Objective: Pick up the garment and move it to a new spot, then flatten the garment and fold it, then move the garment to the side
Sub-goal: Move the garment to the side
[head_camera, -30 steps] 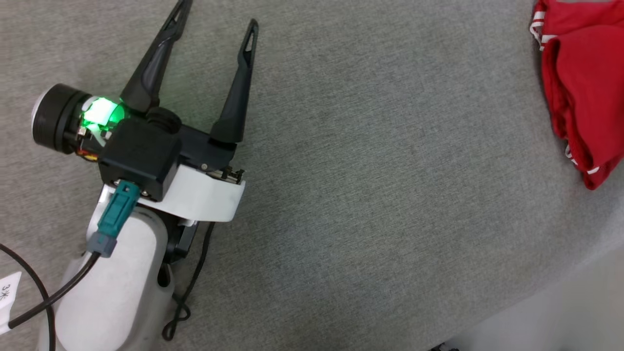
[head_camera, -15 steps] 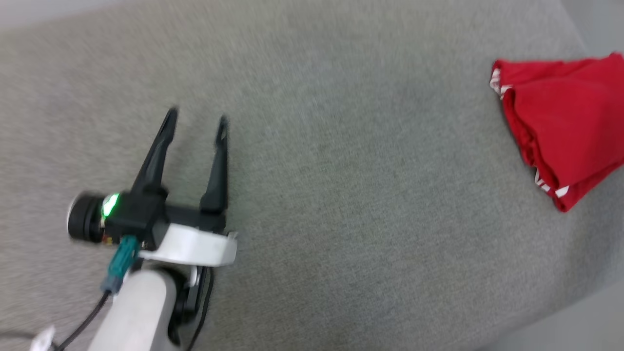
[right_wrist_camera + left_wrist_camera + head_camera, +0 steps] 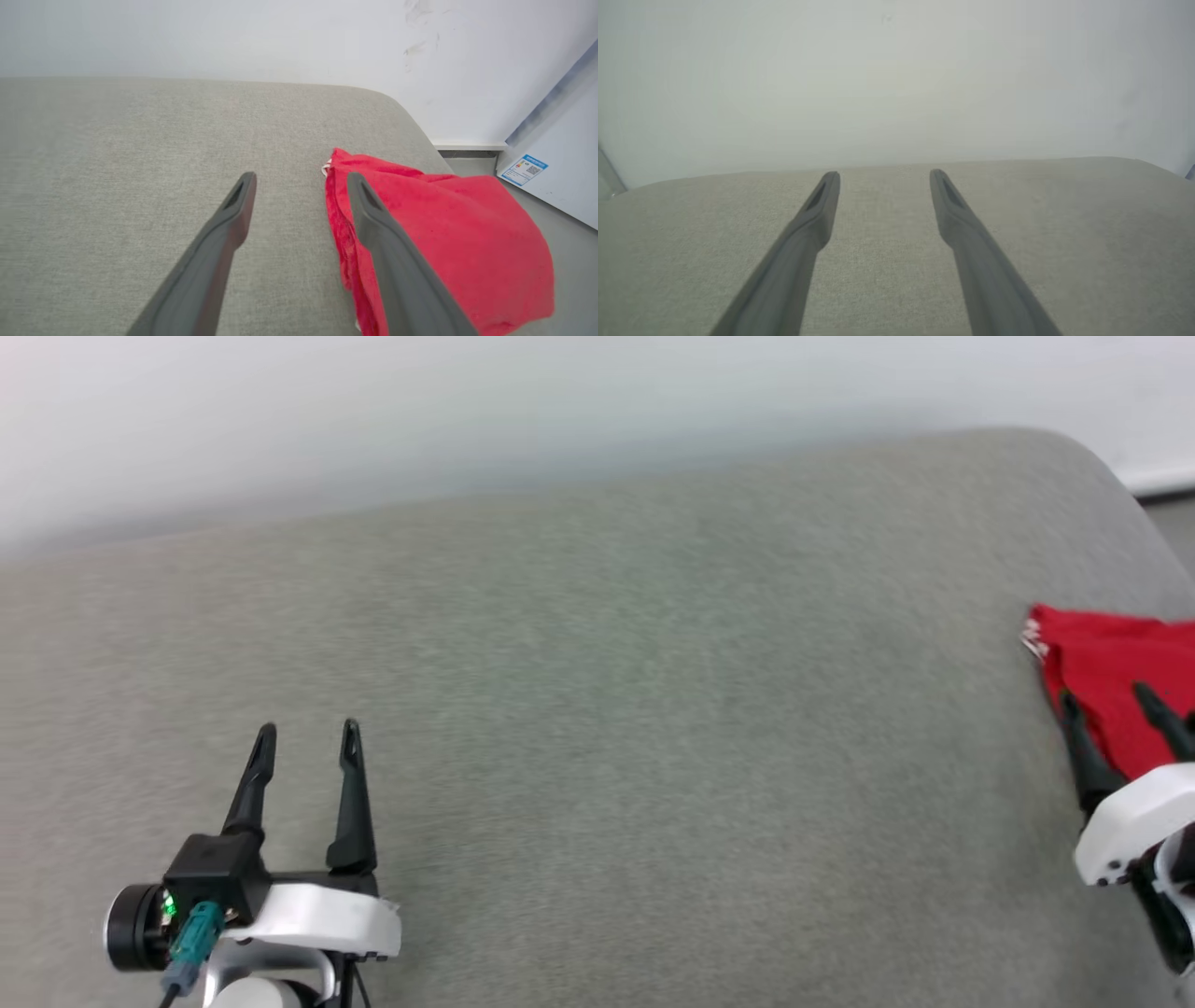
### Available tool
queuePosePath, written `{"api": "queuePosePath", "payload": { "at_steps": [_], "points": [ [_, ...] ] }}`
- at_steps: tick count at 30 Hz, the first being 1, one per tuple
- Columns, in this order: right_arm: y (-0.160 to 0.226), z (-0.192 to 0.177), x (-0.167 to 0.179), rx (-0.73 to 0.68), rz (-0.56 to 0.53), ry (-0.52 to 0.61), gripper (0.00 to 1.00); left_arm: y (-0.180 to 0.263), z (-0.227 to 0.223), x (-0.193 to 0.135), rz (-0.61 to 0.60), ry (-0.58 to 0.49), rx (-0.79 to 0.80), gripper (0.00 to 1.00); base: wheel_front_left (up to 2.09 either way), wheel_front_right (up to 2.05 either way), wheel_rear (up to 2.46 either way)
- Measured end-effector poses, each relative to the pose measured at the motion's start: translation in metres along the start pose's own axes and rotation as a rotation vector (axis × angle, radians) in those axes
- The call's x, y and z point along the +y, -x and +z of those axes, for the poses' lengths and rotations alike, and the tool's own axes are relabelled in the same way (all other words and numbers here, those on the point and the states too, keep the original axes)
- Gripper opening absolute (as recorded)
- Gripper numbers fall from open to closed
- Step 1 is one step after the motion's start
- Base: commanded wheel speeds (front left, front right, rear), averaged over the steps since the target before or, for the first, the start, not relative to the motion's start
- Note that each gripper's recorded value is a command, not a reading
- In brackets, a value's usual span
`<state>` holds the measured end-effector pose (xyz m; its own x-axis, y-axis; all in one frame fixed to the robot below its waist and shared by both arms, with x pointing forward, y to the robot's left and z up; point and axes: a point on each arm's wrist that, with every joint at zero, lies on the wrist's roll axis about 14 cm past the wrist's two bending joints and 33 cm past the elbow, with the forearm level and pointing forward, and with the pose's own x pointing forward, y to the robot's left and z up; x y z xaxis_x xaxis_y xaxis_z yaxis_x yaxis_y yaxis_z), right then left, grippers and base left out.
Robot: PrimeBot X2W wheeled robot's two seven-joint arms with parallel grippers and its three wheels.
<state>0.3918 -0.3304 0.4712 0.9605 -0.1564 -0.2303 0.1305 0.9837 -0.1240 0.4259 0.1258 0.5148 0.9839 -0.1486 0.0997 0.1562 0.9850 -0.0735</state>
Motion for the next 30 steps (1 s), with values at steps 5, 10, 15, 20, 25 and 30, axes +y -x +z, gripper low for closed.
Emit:
{"api": "queuePosePath", "payload": {
  "at_steps": [5,10,15,20,25,30],
  "points": [
    [-0.001,0.031,0.055,-0.117,0.127,-0.041,1.00,0.026,0.011,0.034,0.106,-0.019,-0.010,1.00,0.00,0.00,0.00],
    [0.021,0.059,0.081,-0.242,0.179,-0.091,1.00,0.050,0.019,0.050,0.154,-0.028,-0.019,1.00,0.00,0.00,0.00],
    [0.053,0.070,0.091,-0.313,0.186,-0.131,1.00,0.068,0.016,0.049,0.153,-0.028,-0.004,1.00,0.00,0.00,0.00],
    [0.075,0.070,0.099,-0.320,0.185,-0.154,1.00,0.074,0.014,0.046,0.146,-0.017,0.009,1.00,0.00,0.00,0.00],
    [0.086,0.076,0.106,-0.333,0.195,-0.160,1.00,0.076,0.010,0.049,0.153,-0.008,0.025,1.00,0.00,0.00,0.00],
    [0.087,0.080,0.107,-0.336,0.198,-0.159,1.00,0.076,0.010,0.051,0.157,-0.006,0.029,1.00,0.00,0.00,0.00]
  ]
}}
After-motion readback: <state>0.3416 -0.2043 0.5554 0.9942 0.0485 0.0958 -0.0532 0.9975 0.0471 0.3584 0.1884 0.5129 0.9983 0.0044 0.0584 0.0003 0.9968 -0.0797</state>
